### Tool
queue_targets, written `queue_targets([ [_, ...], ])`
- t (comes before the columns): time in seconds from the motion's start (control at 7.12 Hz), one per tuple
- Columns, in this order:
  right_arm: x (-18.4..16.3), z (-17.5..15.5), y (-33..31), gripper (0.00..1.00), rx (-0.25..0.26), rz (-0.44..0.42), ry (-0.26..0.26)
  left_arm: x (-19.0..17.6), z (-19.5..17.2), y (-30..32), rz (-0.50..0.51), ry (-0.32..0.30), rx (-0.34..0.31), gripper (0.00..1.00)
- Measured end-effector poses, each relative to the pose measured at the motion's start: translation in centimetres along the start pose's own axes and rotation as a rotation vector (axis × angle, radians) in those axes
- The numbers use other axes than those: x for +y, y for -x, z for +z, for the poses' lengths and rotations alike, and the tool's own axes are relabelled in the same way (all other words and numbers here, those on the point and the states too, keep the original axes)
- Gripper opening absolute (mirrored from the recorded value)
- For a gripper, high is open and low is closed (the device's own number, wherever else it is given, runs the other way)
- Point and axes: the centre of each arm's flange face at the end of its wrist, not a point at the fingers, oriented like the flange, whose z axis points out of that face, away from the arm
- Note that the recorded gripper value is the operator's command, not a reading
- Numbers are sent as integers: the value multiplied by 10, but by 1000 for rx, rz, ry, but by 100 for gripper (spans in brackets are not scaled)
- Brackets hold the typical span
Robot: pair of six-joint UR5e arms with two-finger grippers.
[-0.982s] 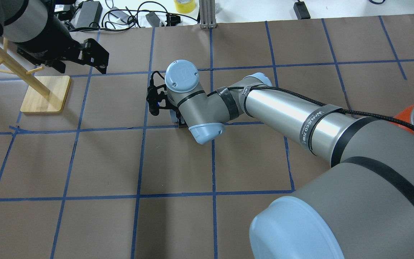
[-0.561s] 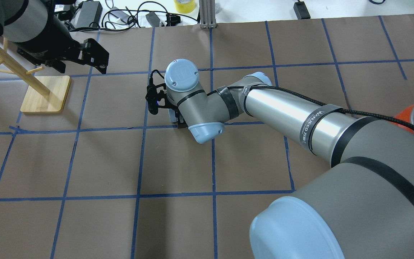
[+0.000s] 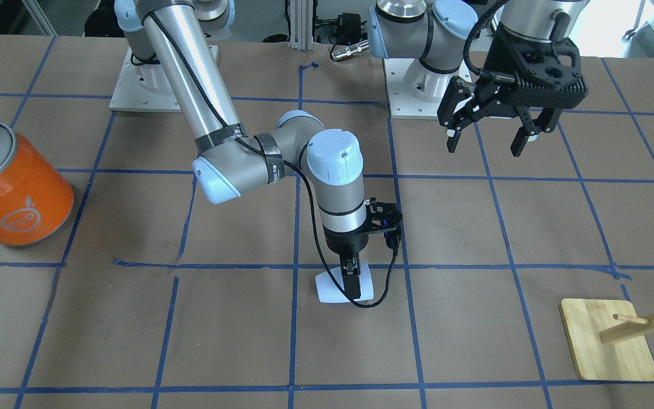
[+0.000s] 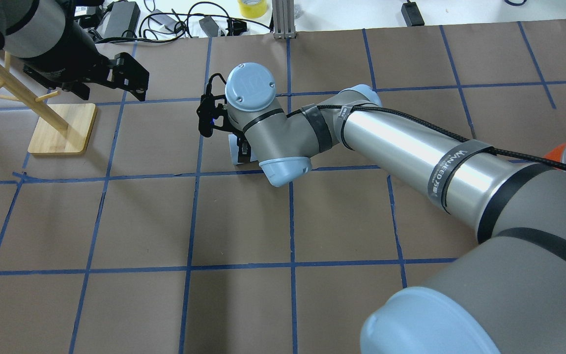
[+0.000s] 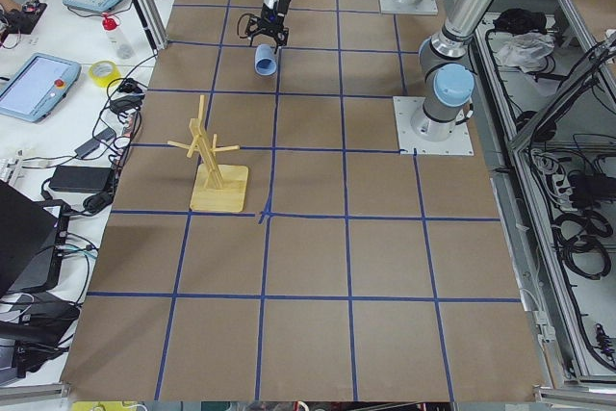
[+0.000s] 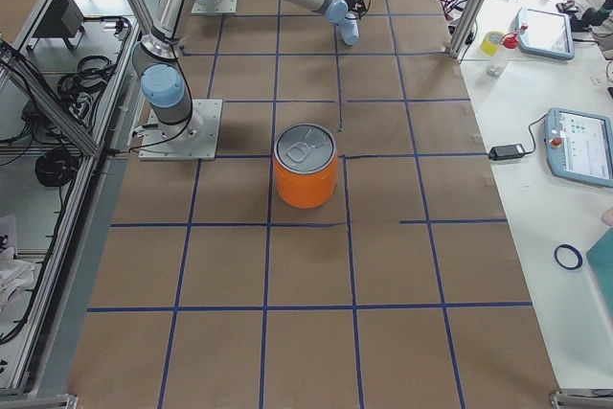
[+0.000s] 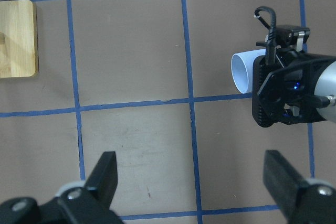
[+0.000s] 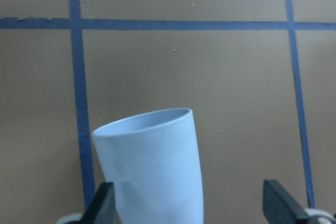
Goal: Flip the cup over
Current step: 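Grasp the cup with the left gripper while the right arm withdraws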
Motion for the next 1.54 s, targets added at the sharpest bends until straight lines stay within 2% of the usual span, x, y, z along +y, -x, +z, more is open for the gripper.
queue_targets([
  [0.14,21,-22,-22,100,14,92,8,0,0,0,0,1,0,100],
  [0.42,88,-52,-70,99,21,388,56,-6,10,5,-2,10,7,100],
  [0.7,185,-80,-115,100,17,805,137,-17,38,23,-38,54,40,100],
  [0.84,230,-100,-130,100,20,1011,175,-21,68,27,-57,105,71,100],
  [0.98,261,-127,-136,100,25,1179,208,-19,109,27,-74,179,98,100],
  [1.12,274,-157,-133,100,41,1286,239,-17,151,27,-85,253,126,100],
  [1.26,276,-183,-125,100,50,1389,275,-21,188,25,-93,283,167,100],
  [1.54,270,-226,-102,100,43,1584,338,-44,246,21,-95,215,255,100],
])
